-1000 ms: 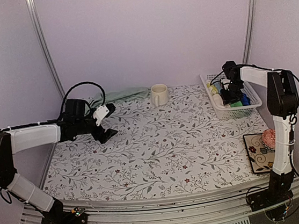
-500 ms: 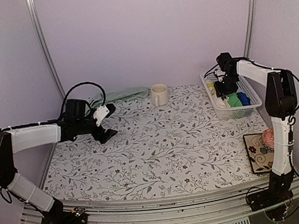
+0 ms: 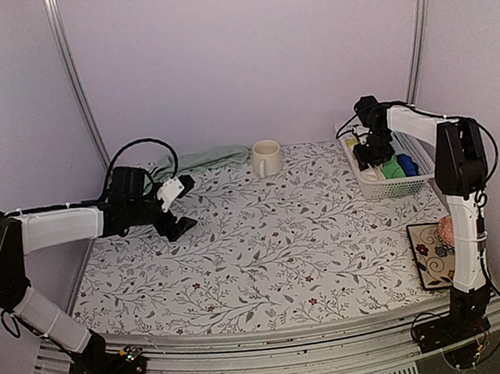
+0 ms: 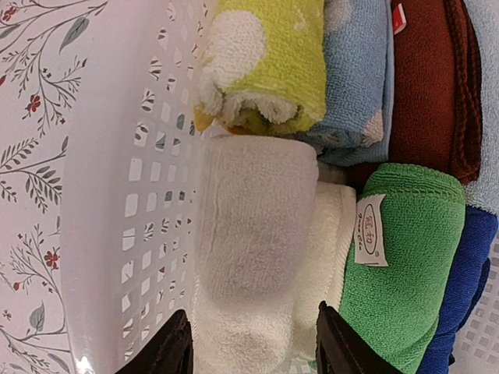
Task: Roll the towels
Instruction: Adjust the towel in the bin.
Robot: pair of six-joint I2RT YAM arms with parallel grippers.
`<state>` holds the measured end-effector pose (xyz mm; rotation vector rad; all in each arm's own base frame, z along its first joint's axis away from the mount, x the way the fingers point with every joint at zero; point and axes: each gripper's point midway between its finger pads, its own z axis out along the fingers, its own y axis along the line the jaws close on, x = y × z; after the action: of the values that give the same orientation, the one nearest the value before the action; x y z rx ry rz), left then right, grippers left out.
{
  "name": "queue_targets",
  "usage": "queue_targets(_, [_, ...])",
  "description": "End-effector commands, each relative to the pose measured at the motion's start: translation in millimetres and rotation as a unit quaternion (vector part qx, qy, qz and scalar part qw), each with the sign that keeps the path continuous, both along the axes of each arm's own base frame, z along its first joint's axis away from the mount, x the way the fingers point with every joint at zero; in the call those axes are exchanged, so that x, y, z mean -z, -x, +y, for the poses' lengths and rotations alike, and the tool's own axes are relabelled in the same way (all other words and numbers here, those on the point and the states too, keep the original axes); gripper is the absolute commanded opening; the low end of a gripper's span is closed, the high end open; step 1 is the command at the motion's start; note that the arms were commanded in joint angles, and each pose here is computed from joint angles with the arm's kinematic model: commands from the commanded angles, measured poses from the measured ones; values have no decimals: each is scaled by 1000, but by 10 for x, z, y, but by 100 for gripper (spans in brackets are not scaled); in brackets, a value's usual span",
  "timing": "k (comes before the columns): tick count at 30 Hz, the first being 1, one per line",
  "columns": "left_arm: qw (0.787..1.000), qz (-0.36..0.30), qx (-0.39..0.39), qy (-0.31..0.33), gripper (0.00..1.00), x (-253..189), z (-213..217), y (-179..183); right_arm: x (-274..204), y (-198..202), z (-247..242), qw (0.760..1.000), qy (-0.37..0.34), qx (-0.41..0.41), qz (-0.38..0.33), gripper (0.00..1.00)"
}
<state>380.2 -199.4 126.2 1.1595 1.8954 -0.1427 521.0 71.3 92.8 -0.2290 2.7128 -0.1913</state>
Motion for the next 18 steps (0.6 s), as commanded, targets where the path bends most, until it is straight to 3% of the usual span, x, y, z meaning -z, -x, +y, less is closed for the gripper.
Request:
queue_targets(1, [1000, -6, 5, 1, 97, -17, -39, -29, -28, -22, -25, 1000, 12, 2, -6, 56])
queue_targets(8, [1000, -5, 6, 1, 97, -5, -49, -35, 148, 29, 59, 1000, 20, -11, 17, 59])
queue_targets(18, [1000, 0, 8, 0, 97, 31, -58, -41, 333, 131, -146, 994, 98, 9, 45, 60])
